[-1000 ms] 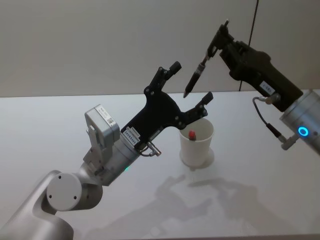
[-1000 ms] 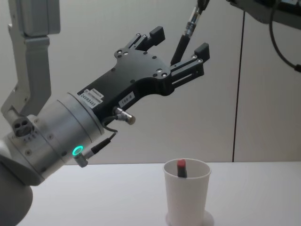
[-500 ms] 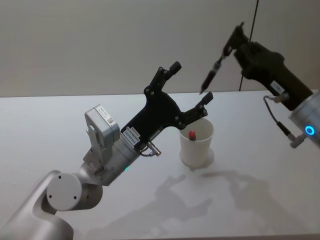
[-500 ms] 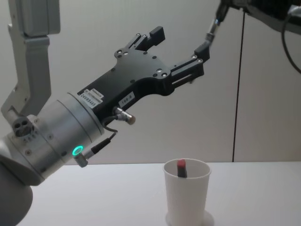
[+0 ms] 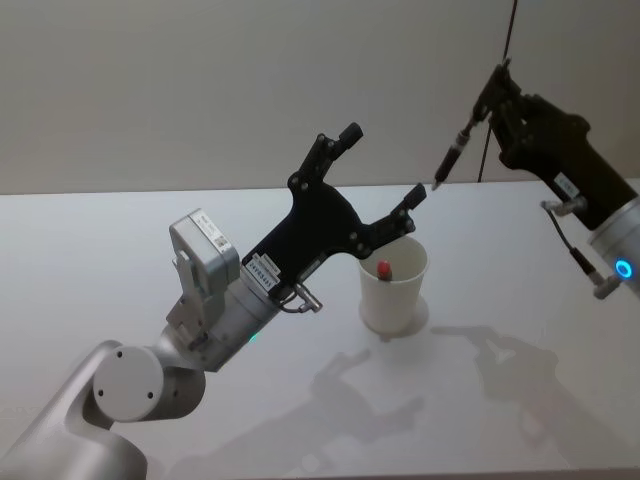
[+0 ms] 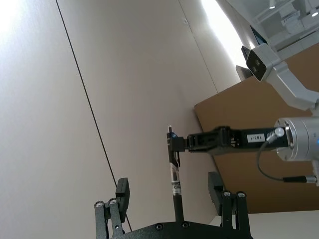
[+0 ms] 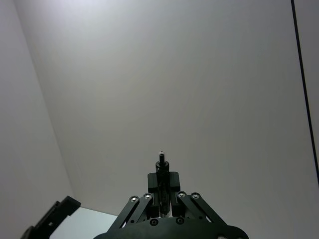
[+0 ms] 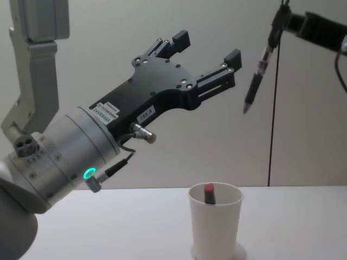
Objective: Place the pen into the pen holder.
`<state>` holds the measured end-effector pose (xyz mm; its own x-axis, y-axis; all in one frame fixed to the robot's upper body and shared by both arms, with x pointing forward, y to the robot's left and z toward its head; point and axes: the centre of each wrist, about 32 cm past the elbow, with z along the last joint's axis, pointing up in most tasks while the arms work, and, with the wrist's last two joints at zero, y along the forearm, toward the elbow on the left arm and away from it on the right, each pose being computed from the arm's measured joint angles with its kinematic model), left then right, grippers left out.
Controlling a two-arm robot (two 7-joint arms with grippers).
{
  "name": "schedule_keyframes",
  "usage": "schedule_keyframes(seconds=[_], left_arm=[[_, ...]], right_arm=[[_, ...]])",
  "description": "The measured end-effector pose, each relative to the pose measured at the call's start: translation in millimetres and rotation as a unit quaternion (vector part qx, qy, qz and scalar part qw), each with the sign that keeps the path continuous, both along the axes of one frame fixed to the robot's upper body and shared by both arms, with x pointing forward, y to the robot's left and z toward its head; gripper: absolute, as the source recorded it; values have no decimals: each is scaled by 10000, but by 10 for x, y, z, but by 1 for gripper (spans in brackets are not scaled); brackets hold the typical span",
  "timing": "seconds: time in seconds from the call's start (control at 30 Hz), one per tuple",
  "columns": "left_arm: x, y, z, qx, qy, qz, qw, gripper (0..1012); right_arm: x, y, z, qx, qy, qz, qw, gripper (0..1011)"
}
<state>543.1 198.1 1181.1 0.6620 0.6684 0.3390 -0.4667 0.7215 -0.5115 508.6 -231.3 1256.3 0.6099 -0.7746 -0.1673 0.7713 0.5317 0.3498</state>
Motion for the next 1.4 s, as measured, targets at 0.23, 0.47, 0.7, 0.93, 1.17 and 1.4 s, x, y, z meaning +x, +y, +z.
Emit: schedule_keyframes(seconds=[0.23,0.47,0.7,0.93,1.17,1.4], left_arm=[[0,0,0,0,-1,0,10000,1000],[0,0,0,0,0,0,10000,1000],[0,0,0,0,0,0,10000,1000],[0,0,0,0,-1,0,10000,1000],[0,0,0,0,0,0,10000,1000],[0,0,0,1,0,0,10000,1000]], right_arm=[[29,-7,-153,-279,-138,-195,9993,112],[62,3,-316,-506,-251,-318,9979,112],[98,15,-452,-628,-303,-348,9970,112],[136,37,-564,-653,-335,-317,9968,112],[183,70,-660,-613,-354,-254,9972,112],[254,136,-768,-571,-317,-199,9977,112]])
